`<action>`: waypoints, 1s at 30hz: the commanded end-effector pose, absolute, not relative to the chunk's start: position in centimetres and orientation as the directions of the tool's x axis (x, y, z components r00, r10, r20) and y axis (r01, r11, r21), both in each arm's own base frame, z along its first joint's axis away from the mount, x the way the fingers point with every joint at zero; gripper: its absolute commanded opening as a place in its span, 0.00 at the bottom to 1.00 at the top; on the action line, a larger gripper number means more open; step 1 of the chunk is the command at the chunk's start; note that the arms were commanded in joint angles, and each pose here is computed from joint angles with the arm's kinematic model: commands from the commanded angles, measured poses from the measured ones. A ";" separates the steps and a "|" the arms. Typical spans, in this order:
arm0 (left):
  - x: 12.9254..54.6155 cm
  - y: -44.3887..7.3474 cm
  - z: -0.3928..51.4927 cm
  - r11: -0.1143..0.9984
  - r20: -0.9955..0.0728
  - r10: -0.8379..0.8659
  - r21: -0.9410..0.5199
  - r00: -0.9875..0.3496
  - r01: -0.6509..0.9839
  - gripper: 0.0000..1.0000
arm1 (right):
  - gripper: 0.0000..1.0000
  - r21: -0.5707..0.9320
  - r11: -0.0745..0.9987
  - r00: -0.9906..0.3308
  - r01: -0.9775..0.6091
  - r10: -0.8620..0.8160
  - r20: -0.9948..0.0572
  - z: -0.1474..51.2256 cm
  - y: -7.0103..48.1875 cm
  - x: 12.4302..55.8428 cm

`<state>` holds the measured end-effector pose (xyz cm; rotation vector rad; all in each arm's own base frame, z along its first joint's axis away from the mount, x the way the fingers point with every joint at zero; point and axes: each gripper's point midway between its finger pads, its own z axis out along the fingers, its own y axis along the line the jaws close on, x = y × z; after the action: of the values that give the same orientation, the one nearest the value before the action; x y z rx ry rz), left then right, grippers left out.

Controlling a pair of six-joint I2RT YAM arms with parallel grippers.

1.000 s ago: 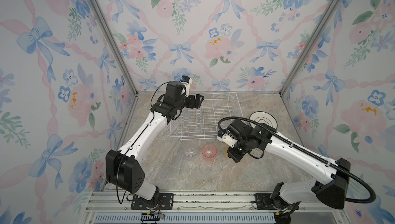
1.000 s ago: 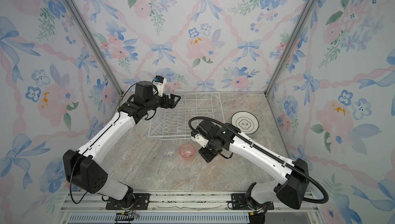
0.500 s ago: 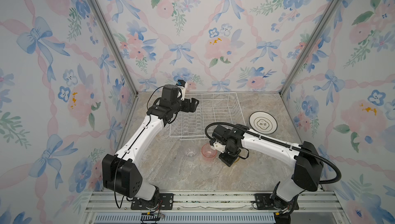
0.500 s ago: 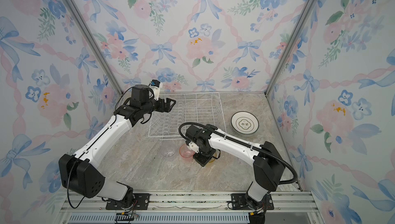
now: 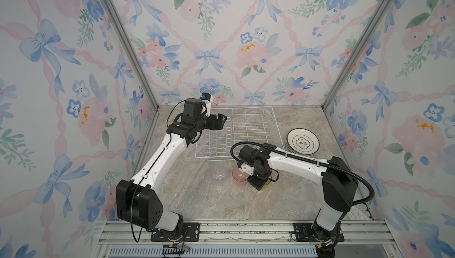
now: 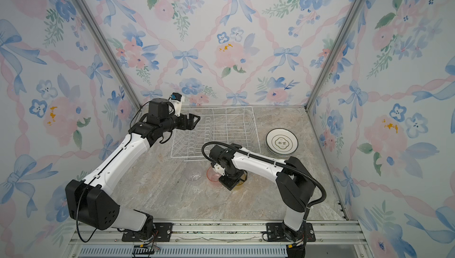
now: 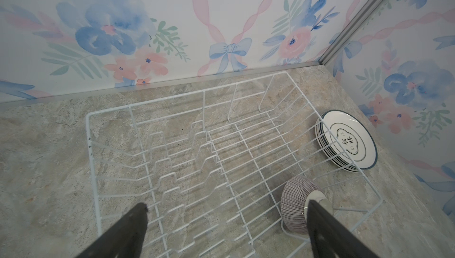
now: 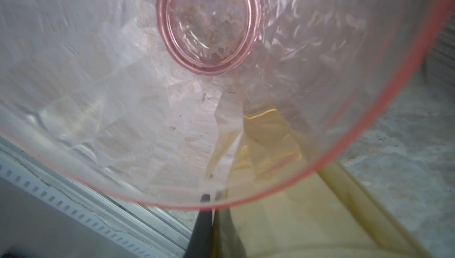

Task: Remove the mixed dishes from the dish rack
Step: 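Lower the yellow cup onto the table beside the pink cup with the right gripper, then open and raise the right gripper while the left gripper reaches over the striped bowl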

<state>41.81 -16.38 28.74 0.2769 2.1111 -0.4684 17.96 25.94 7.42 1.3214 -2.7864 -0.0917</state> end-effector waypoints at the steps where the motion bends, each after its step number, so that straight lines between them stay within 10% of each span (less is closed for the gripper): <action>1: 41.3 -16.2 28.9 0.897 -0.841 0.031 -0.215 -0.540 0.387 0.96 | 0.00 0.057 0.628 -0.630 -0.776 -0.777 -0.012 7.9 26.5 19.2; 18: 41.3 -17.0 28.6 0.879 -0.832 0.032 -0.240 -0.553 0.411 0.95 | 0.35 0.055 0.649 -0.651 -0.759 -0.752 -0.102 10.2 26.6 20.4; 30: 39.7 -23.2 25.2 0.850 -0.748 0.279 -0.100 -0.603 0.518 0.84 | 0.51 0.257 0.733 -0.731 -0.630 -0.448 -0.516 24.1 23.9 23.5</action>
<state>40.77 -21.19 26.62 0.4475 2.1947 -0.4628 22.66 25.02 21.14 1.2130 -3.2269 -0.6159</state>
